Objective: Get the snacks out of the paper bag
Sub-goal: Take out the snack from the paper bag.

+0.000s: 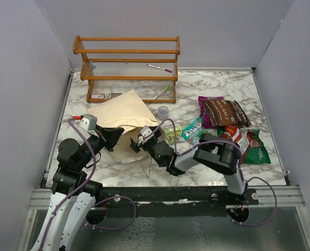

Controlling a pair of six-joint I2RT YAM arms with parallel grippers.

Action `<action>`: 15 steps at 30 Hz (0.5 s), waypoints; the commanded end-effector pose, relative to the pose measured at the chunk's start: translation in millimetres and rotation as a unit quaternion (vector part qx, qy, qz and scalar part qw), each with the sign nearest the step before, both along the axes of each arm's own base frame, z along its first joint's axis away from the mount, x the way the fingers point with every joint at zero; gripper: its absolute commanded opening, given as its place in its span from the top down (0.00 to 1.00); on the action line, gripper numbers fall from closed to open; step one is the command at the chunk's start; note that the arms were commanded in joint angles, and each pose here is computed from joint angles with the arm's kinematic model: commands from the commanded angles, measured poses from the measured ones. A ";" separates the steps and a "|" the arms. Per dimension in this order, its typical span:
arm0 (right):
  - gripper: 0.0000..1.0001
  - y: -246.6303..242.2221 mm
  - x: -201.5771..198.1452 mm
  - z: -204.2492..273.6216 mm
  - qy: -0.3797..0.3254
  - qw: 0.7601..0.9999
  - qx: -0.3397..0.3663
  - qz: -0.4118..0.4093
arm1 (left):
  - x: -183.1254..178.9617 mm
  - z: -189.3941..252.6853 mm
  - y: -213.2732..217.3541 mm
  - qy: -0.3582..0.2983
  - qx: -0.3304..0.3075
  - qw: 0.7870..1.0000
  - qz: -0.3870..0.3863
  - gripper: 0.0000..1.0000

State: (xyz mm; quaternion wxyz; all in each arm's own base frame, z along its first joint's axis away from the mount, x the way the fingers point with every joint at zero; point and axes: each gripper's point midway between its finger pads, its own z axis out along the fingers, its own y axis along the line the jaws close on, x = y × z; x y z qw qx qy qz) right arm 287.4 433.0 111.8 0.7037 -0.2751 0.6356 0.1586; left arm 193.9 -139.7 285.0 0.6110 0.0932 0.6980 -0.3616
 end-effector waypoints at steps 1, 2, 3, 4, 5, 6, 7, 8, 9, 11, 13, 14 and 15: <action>0.06 -3.8 -40.1 31.3 -0.065 0.992 -0.012 0.110 | -2.3 15.4 3.9 -0.023 -0.008 1.000 0.009 1.00; 0.06 -6.8 -50.0 34.2 -0.082 0.987 -0.028 0.136 | -2.6 16.1 4.1 -0.024 -0.009 1.000 0.010 1.00; 0.06 -9.5 -59.5 35.6 -0.098 0.981 -0.048 0.161 | -2.8 15.9 4.0 -0.025 -0.009 1.000 0.009 1.00; 0.06 -13.0 -68.2 34.6 -0.114 0.974 -0.071 0.185 | -3.1 16.4 4.1 -0.026 -0.009 1.000 0.009 1.00; 0.06 -15.3 -77.5 34.1 -0.132 0.964 -0.095 0.211 | -3.6 16.8 3.7 -0.027 -0.009 1.000 0.008 1.00; 0.06 -18.1 -86.9 27.2 -0.149 0.950 -0.132 0.240 | -4.0 17.0 3.4 -0.028 -0.009 1.000 0.006 1.00; 0.07 -20.6 -93.4 24.5 -0.170 0.937 -0.160 0.260 | -4.6 18.1 3.3 -0.030 -0.009 0.999 0.005 1.00; 0.08 -23.4 -95.8 23.3 -0.188 0.927 -0.184 0.269 | -4.8 18.4 3.1 -0.031 -0.009 0.999 0.005 1.00; 0.09 -26.1 -95.5 22.5 -0.203 0.918 -0.207 0.270 | -5.1 18.6 3.1 -0.032 -0.009 0.999 0.004 1.00; 0.11 -29.8 -91.4 25.2 -0.238 0.902 -0.247 0.263 | -5.8 19.3 2.6 -0.033 -0.009 0.999 0.002 1.00; 0.12 -30.4 -83.8 26.5 -0.266 0.887 -0.284 0.249 | -6.4 19.7 2.3 -0.035 -0.009 0.999 0.001 1.00; 0.13 -27.6 -79.5 30.0 -0.282 0.879 -0.299 0.242 | -6.6 19.8 2.1 -0.035 -0.008 0.999 0.000 1.00; 0.14 -24.1 -76.0 29.6 -0.293 0.870 -0.315 0.240 | -6.6 19.9 2.2 -0.035 -0.009 0.999 0.000 1.00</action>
